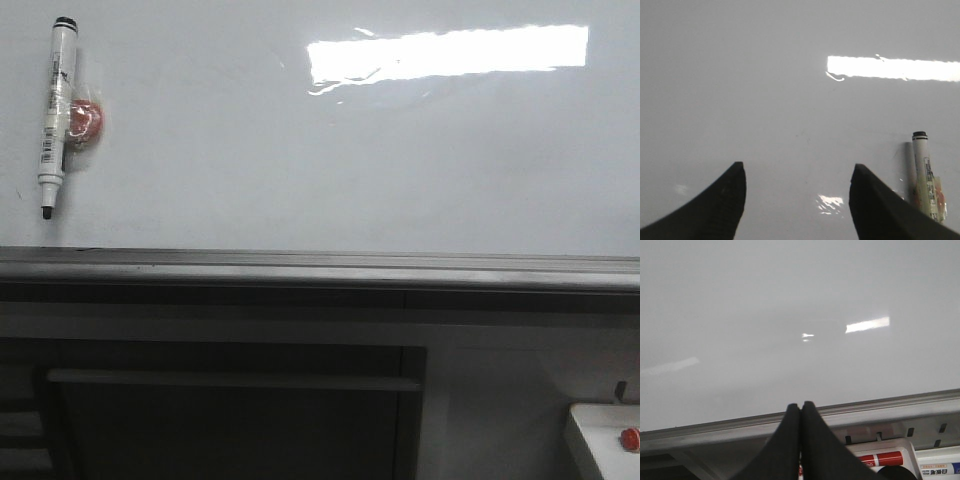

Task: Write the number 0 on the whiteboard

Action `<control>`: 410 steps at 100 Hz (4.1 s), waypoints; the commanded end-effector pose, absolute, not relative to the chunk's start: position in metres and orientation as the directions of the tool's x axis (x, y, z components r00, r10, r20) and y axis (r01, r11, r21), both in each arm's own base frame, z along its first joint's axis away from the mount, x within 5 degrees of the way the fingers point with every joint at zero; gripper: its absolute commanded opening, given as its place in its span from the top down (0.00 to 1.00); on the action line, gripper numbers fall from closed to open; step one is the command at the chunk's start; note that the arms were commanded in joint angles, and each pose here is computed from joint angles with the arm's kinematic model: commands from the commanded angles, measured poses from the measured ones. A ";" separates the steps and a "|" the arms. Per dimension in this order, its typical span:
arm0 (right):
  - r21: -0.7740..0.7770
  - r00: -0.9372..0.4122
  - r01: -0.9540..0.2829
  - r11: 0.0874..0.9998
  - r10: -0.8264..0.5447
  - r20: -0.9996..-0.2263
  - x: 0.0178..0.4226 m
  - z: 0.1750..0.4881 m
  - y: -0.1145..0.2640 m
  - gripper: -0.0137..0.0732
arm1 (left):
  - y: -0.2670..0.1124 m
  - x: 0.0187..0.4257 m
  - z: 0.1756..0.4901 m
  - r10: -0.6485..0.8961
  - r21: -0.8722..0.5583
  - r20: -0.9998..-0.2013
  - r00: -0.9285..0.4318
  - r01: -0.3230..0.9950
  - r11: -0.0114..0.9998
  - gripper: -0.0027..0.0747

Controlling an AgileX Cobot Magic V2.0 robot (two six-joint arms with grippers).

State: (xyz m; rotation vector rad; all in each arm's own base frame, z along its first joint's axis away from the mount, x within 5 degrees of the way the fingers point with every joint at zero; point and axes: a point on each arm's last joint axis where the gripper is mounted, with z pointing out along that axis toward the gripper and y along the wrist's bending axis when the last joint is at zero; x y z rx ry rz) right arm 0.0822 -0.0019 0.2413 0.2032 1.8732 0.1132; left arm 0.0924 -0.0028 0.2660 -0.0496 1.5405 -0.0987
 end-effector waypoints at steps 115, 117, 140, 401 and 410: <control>0.189 -0.182 0.074 0.979 0.200 -0.963 0.087 0.261 -0.003 0.92 | -0.117 0.202 0.207 -0.151 -0.206 -0.974 -0.171 0.367 0.907 0.50; 0.189 -0.182 0.074 0.979 0.200 -0.963 0.087 0.261 -0.003 0.92 | -0.117 0.203 0.206 -0.148 -0.205 -0.973 -0.177 0.366 0.908 0.53; 0.227 -0.190 0.071 0.971 0.236 -0.953 0.087 0.260 -0.002 0.92 | -0.118 0.201 0.200 -0.117 -0.198 -0.967 -0.228 0.372 0.907 0.99; -0.105 -0.114 -0.799 0.592 -0.321 -0.940 0.160 0.352 0.179 0.92 | -0.105 0.106 0.300 0.131 0.425 -0.886 0.446 0.664 0.615 0.64; -0.105 -0.114 -0.799 0.592 -0.321 -0.940 0.160 0.352 0.179 0.92 | -0.091 0.097 0.309 0.102 0.375 -0.899 0.426 0.628 0.682 0.94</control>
